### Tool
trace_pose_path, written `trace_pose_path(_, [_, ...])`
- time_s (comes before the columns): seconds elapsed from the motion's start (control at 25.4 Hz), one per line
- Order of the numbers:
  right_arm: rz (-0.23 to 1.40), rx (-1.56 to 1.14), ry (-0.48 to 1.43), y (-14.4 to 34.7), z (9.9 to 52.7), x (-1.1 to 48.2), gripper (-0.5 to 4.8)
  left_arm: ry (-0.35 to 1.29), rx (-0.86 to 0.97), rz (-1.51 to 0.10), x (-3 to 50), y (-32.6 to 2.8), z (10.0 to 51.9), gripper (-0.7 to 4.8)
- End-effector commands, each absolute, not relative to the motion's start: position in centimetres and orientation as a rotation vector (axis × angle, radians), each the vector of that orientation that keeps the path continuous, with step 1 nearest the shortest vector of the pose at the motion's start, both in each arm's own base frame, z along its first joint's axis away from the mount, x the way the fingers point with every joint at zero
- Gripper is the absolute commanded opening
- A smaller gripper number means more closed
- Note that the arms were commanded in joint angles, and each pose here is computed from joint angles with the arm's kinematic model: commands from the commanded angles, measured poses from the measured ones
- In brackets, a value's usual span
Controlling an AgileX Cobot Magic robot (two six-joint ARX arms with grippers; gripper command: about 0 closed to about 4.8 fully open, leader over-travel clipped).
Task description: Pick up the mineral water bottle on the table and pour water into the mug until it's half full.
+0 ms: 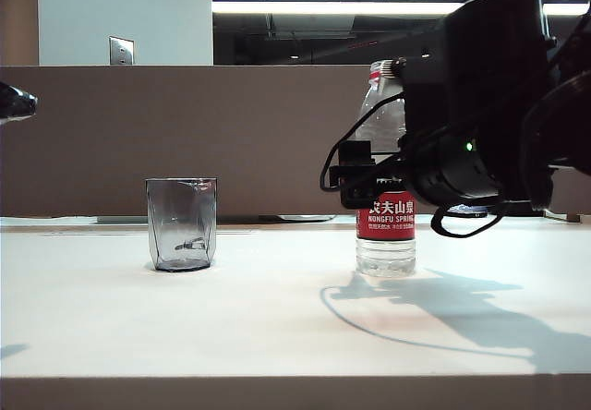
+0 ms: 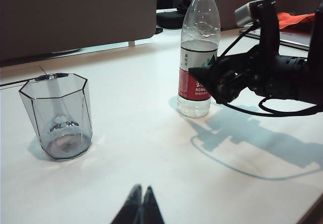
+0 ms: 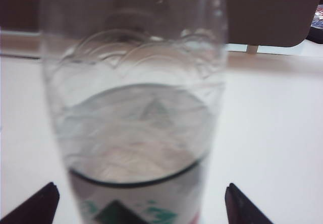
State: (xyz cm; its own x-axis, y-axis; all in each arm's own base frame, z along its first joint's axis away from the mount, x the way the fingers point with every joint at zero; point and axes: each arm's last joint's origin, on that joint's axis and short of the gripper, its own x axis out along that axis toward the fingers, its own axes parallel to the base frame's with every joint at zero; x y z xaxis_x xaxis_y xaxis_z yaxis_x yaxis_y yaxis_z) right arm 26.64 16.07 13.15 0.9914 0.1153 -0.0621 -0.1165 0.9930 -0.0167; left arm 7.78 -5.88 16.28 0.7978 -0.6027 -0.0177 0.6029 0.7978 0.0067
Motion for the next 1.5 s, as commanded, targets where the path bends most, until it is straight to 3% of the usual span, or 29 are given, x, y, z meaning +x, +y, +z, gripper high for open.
trace_pose_path(0.04, [0.082,0.050,0.030,15.4,13.4,27.4,4.79,0.006,0.010,-0.648,7.8,-5.9,16.4,-0.05])
trace_pose_path(0.24, [0.145,0.103,0.025,14.7,13.6,28.9,4.79,0.005,0.009,-0.648,7.8,-5.9,16.4,-0.05])
trace_pose_path(0.87, [0.134,0.091,0.037,15.6,13.8,30.6,4.79,0.006,0.009,-0.649,7.8,-5.9,16.4,-0.05])
trace_pose_path(0.9, [0.134,0.091,0.037,15.6,13.8,30.6,4.65,0.006,0.009,-0.649,7.8,-5.9,16.4,-0.05])
trace_pose_path(0.98, [0.134,0.091,0.037,15.6,13.8,30.6,3.80,0.006,0.009,-0.649,7.8,-5.9,16.4,-0.05])
trace_pose_path(1.06, [0.134,0.090,0.038,15.5,13.8,30.6,3.51,0.006,0.009,-0.649,7.8,-5.9,16.4,-0.05])
trace_pose_path(1.1, [0.134,0.090,0.038,15.5,13.8,30.6,2.98,0.006,0.009,-0.649,7.8,-5.9,16.4,-0.05])
trace_pose_path(1.5, [0.139,0.064,0.031,15.6,14.0,30.6,2.94,0.006,0.009,-0.647,7.8,-5.9,16.4,-0.06])
